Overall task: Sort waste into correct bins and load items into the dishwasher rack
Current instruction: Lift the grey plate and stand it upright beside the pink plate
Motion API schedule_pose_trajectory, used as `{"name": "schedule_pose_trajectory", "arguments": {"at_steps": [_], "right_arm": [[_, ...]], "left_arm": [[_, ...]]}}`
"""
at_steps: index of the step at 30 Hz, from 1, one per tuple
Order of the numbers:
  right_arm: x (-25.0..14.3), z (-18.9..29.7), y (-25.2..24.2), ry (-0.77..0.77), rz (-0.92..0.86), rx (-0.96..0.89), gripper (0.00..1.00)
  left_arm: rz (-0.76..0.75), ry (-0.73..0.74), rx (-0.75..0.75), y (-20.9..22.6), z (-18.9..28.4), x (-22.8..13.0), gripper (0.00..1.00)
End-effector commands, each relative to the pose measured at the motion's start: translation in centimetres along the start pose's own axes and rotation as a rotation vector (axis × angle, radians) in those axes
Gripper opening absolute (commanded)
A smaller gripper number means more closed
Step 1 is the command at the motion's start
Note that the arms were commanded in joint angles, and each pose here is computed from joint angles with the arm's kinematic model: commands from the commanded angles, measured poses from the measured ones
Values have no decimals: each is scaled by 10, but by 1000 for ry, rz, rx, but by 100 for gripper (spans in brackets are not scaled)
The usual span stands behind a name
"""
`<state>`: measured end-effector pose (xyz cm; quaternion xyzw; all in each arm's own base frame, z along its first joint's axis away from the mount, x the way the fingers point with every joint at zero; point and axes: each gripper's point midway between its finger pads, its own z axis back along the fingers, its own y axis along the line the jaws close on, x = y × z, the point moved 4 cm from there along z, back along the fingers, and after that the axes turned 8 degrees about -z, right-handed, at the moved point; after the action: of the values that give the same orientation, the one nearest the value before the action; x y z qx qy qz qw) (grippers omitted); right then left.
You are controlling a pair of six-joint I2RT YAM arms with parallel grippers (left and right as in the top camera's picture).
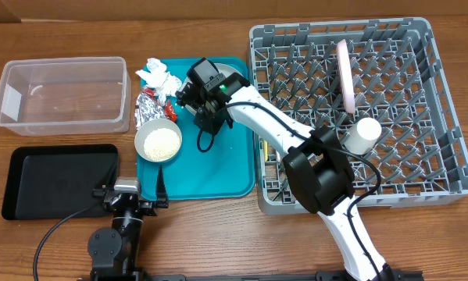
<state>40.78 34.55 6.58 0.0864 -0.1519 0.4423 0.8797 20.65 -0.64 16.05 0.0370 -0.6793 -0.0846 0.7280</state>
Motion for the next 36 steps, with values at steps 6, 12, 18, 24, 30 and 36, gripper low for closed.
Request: {"name": "schedule_pose_trajectory", "arguments": {"at_steps": [6,12,18,24,30,36], "right_arm": [[35,84,-8,-96,-28,-59,4],[69,170,19,-251,-33,-44,4],[85,259,39,-453,-122,43,4],[61,348,57,-568,-229,154,4],[6,422,26,-626,-376,331,4],[-44,414,-35,-547,-502,437,4]], "left_arm": [[-12,-6,1,1,0,0,100],[-12,-6,1,1,0,0,100],[-12,-5,1,1,0,0,100],[-12,-6,1,1,0,0,100],[-12,-5,1,1,0,0,100],[-12,-6,1,1,0,0,100]]}}
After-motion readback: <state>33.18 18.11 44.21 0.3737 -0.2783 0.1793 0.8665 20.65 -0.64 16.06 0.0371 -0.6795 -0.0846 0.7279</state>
